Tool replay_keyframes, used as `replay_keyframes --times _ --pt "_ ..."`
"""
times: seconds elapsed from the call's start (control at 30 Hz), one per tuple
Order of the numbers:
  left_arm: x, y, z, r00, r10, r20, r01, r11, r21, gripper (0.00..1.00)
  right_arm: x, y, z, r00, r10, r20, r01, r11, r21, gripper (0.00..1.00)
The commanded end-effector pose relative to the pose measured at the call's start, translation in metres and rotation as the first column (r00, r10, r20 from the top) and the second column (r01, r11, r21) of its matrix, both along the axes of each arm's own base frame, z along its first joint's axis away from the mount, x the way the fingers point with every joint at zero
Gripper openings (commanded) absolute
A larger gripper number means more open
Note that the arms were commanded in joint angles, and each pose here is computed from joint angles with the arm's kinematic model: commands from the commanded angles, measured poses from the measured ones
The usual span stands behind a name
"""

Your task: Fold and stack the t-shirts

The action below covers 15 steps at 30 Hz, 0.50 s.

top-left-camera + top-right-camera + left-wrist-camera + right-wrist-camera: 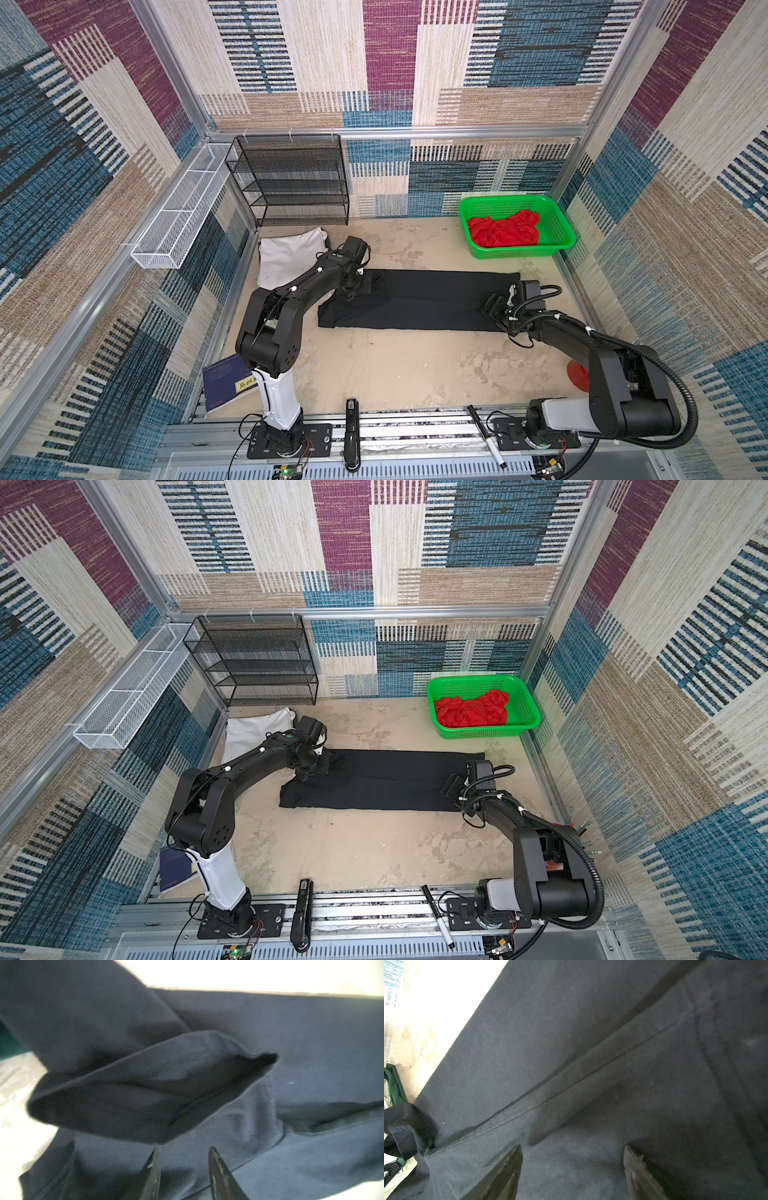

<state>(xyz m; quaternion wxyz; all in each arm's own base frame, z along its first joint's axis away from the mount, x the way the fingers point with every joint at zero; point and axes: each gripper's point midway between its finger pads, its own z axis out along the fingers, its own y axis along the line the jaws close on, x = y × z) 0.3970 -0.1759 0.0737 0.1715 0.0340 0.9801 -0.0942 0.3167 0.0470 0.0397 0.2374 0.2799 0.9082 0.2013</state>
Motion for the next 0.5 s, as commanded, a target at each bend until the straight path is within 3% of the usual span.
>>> replay_keyframes --times 0.0,0.13,0.47 --pt "0.008 -0.011 0.007 0.997 -0.072 0.041 0.071 0.997 0.021 0.4 -0.014 0.002 -0.011 0.998 0.006 -0.068 -0.006 1.0 0.01 0.78" --pt "0.017 -0.025 0.013 0.981 -0.184 0.058 0.177 0.979 0.098 0.41 -0.015 0.002 -0.01 0.998 0.008 -0.064 -0.007 1.0 0.011 0.78" --pt "0.035 -0.054 0.002 0.966 -0.259 0.0 0.259 0.963 0.082 0.41 -0.02 0.002 -0.013 0.997 0.012 -0.07 -0.011 1.0 0.01 0.78"
